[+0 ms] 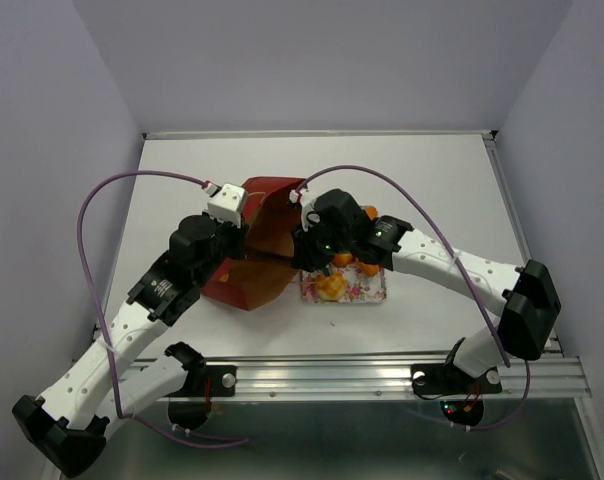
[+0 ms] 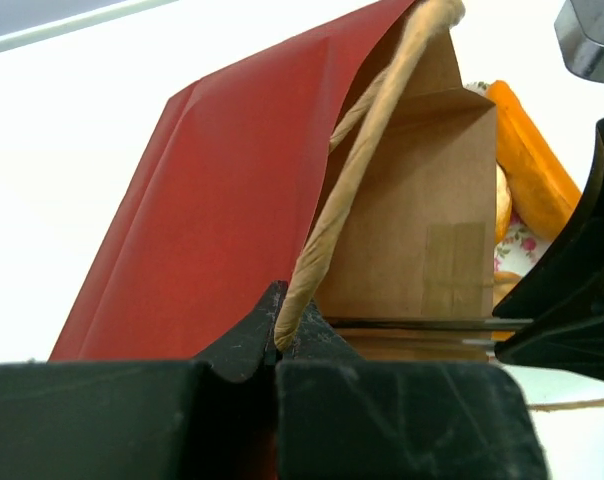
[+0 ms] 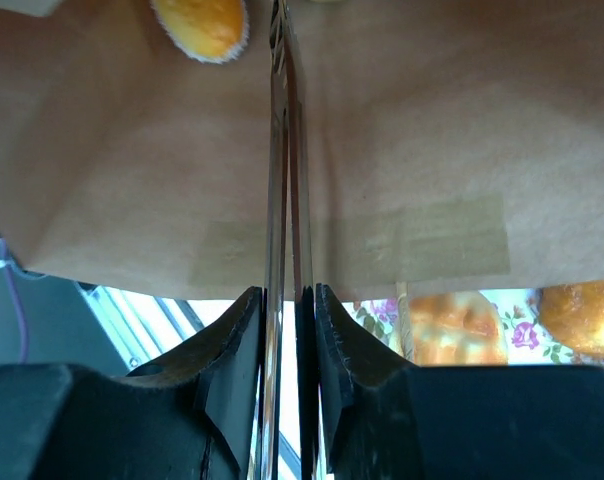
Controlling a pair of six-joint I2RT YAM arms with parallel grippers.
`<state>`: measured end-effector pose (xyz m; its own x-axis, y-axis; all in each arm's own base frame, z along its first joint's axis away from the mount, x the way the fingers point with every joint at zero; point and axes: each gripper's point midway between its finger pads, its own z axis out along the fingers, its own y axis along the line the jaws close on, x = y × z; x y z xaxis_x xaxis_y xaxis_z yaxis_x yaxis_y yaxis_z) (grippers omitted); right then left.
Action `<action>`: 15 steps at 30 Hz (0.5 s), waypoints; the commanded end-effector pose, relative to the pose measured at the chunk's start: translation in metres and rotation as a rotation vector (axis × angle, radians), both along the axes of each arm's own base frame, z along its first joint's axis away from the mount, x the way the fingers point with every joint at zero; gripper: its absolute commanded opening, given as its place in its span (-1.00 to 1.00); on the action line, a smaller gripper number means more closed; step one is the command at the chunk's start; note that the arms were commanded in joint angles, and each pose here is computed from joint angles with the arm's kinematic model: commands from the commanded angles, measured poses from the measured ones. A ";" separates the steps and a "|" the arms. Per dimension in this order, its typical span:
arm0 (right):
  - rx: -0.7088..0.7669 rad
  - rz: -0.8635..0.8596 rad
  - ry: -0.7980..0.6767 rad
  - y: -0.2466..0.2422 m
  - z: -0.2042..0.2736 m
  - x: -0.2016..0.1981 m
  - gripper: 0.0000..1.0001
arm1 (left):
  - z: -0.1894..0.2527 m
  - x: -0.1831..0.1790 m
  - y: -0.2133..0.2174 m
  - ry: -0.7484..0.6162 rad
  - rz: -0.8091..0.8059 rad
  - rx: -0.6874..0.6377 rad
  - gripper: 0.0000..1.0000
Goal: Take the fake bread out of the paper bag
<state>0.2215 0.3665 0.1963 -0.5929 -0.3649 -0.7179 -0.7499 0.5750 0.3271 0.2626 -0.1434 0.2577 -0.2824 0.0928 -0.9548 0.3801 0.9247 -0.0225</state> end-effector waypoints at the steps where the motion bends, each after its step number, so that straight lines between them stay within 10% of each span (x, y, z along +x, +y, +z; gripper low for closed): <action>1: 0.069 -0.068 -0.072 0.004 0.012 0.018 -0.40 | 0.006 -0.005 0.002 -0.014 -0.031 0.040 -1.00; 15: 0.176 -0.085 -0.027 0.043 0.015 0.034 0.35 | 0.004 -0.003 -0.005 -0.018 -0.050 0.020 -1.00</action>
<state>0.2382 0.3846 0.1765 -0.6208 -0.3020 -0.7234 -0.7137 0.5995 0.3623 0.2583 -0.1439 0.2504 -0.2972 0.1369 -0.9449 0.4081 0.9129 0.0039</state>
